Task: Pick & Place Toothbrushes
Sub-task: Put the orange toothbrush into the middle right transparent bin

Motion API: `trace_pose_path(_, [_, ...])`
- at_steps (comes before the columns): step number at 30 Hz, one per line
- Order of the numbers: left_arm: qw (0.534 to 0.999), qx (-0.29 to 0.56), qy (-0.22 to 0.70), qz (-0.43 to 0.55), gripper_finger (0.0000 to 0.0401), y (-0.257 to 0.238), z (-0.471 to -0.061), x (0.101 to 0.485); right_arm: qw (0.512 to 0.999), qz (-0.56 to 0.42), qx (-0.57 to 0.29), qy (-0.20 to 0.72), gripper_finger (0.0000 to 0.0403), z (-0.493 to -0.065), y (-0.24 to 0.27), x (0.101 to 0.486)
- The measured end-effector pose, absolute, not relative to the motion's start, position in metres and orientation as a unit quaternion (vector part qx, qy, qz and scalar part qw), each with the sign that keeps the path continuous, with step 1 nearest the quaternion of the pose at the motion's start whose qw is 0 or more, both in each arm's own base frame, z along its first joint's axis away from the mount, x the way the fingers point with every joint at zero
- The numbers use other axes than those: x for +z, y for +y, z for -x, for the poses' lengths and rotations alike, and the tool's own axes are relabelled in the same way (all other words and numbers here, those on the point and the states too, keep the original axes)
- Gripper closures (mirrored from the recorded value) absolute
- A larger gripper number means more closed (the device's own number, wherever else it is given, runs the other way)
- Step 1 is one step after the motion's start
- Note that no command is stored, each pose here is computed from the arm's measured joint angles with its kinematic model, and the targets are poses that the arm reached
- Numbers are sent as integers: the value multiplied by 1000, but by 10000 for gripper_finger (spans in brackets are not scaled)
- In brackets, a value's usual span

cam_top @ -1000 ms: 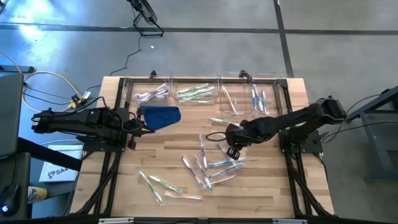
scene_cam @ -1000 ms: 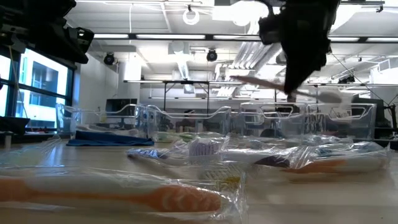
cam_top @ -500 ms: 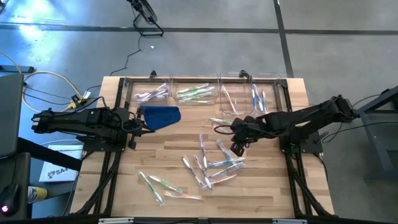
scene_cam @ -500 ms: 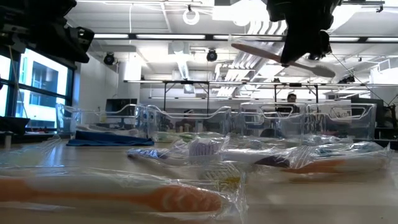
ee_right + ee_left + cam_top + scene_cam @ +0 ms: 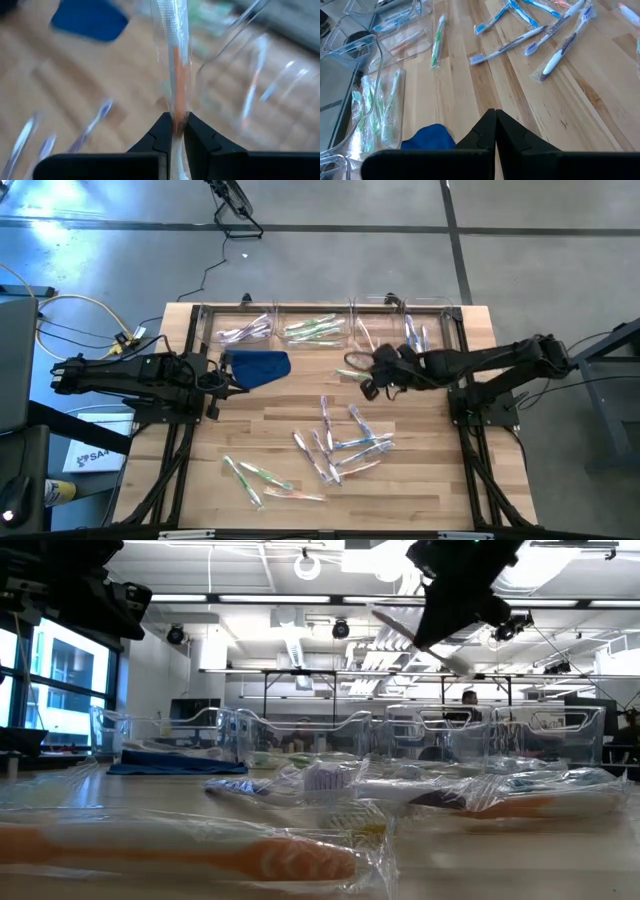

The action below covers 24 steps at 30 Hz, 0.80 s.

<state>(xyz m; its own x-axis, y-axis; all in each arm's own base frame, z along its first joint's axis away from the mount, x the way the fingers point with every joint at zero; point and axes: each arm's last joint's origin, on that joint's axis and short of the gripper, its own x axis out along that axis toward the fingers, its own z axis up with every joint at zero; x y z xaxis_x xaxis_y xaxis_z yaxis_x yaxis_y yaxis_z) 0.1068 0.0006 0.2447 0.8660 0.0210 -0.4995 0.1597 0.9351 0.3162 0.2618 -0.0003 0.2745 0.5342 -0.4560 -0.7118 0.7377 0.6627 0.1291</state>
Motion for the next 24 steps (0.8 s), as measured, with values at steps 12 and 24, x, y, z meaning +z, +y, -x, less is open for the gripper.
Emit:
trace_pose_path(12, [950, -37, 256, -176, 400, 1, -107, 245, 810, -206, -481, 265, 380, -258, -64, 279])
trace_pose_path(24, [950, -38, 256, -176, 400, 0, -107, 245, 750, -209, -550, 303, 380, -262, -109, 249])
